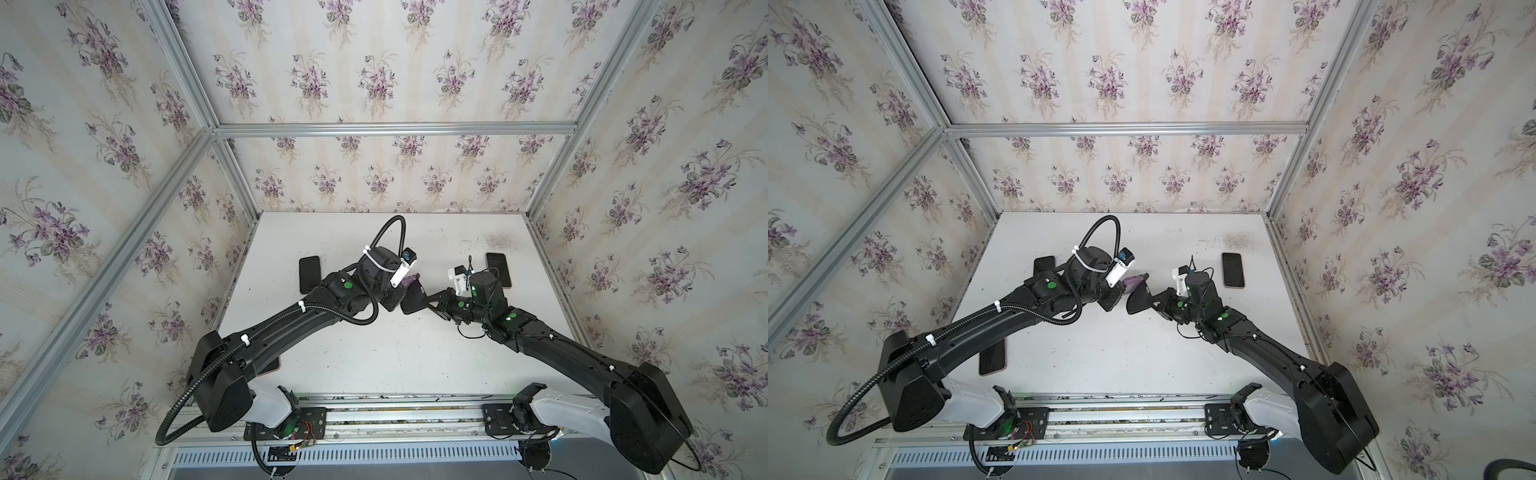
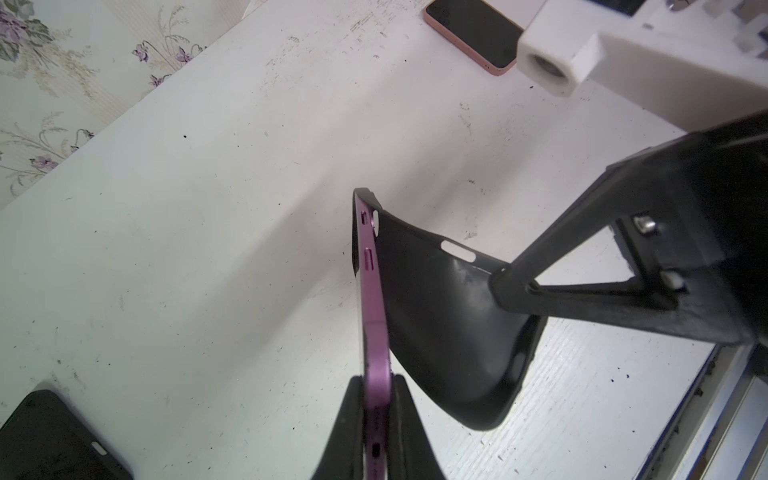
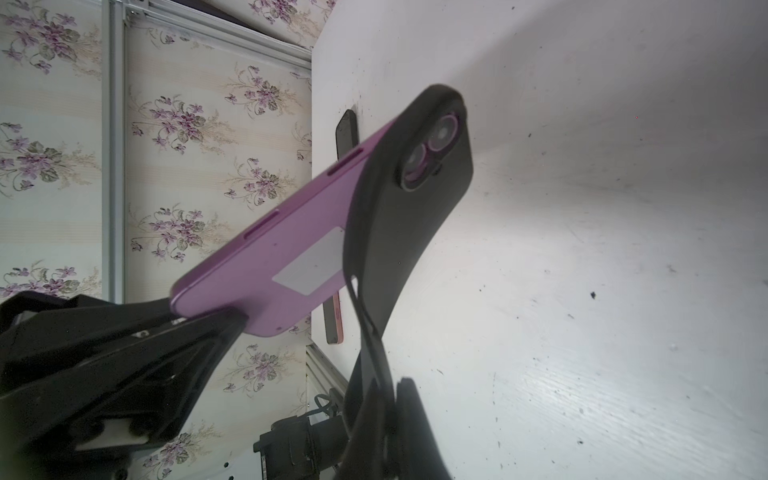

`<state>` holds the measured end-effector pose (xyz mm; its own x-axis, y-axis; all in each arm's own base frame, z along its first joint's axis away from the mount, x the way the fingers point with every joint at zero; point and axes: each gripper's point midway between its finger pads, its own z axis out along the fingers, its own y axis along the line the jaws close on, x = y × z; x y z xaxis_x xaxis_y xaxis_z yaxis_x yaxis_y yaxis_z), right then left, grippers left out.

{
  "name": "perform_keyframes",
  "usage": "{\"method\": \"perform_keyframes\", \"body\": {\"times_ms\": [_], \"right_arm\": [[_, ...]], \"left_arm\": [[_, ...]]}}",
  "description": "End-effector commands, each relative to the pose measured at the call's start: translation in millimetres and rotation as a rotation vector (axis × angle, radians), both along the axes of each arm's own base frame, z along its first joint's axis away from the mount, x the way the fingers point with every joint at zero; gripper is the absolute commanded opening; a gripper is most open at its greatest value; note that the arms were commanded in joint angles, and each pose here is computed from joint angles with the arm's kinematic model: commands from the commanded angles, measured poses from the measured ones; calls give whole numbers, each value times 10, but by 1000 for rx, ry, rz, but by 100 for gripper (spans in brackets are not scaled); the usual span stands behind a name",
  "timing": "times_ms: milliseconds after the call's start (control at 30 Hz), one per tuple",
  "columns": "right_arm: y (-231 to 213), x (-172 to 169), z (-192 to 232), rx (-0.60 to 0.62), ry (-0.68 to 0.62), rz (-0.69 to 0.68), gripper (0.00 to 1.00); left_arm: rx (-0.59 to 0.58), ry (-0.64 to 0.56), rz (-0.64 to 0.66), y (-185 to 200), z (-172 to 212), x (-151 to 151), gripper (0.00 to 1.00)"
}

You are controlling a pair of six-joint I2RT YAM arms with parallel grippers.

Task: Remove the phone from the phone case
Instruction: 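Pull the purple-edged phone out with the left gripper while the right holds the case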

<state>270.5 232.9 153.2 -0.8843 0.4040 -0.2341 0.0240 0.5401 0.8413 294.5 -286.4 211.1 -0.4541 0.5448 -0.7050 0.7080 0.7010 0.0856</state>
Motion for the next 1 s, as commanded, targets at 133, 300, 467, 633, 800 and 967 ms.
{"method": "perform_keyframes", "body": {"times_ms": [133, 300, 467, 633, 800, 967], "right_arm": [[-192, 6, -223, -89, 50, -73, 0], [-236, 5, -281, -107, 61, -86, 0], [-318, -19, -383, -135, 88, -115, 0], [-370, -28, -436, -152, 103, -139, 0], [-359, -3, -457, -151, 112, -144, 0], [-332, 21, -495, -131, 125, -153, 0]], "left_arm": [[-28, -47, -38, -22, 131, -32, 0], [8, -65, -24, 58, 120, -22, 0], [104, -117, 29, 224, 64, 59, 0], [255, -180, 58, 356, -81, 119, 0], [425, -240, 29, 362, -251, 128, 0], [541, -270, 0, 330, -413, 157, 0]]}}
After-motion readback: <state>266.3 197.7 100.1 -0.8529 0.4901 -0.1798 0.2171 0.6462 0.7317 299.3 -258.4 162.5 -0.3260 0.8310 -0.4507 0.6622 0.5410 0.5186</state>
